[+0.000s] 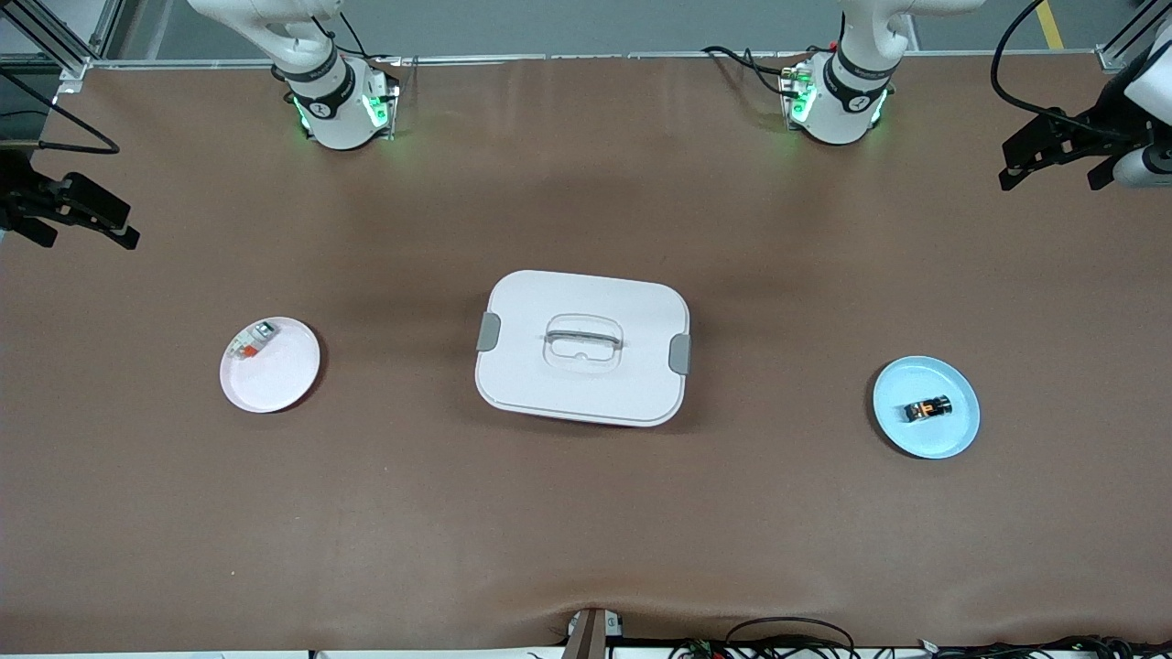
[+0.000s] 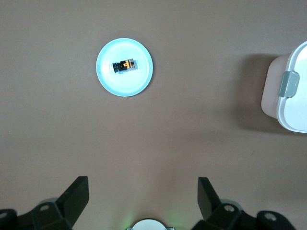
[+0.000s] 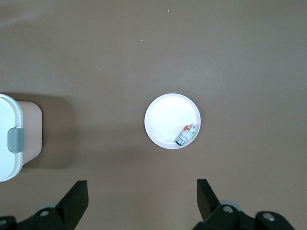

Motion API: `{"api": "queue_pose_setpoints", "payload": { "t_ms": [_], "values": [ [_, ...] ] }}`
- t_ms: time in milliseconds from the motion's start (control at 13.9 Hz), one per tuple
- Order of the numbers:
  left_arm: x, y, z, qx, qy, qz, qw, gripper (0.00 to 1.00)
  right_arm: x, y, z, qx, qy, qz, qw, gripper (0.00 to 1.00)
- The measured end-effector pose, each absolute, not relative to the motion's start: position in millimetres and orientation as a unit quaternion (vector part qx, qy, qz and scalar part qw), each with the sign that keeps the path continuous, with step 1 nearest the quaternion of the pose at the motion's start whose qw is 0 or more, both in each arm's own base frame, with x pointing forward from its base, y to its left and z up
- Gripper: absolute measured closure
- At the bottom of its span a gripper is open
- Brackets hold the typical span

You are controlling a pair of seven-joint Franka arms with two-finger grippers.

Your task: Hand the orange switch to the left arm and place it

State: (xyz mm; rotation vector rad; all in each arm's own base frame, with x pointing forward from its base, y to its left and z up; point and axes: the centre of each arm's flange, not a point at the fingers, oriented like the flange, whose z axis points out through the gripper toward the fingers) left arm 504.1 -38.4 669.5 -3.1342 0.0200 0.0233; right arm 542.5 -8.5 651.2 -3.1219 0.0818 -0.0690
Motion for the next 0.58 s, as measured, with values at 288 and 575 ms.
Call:
{"api": "queue_pose_setpoints", "payload": {
  "t_ms": [288,575],
  "values": [
    [507.6,-39.2,670.8,-1.000,0.007,0.001,0.003,0.00,542.5,-8.5,651.1,-0.999,0.026,-0.022,0.009,0.00],
    [512.2,-48.9,665.2,-1.000,0.015,0.005,0.004,0.00,542.5,-8.6,651.3,-0.999,0.026,-0.022,0.009,0.00]
  ]
}}
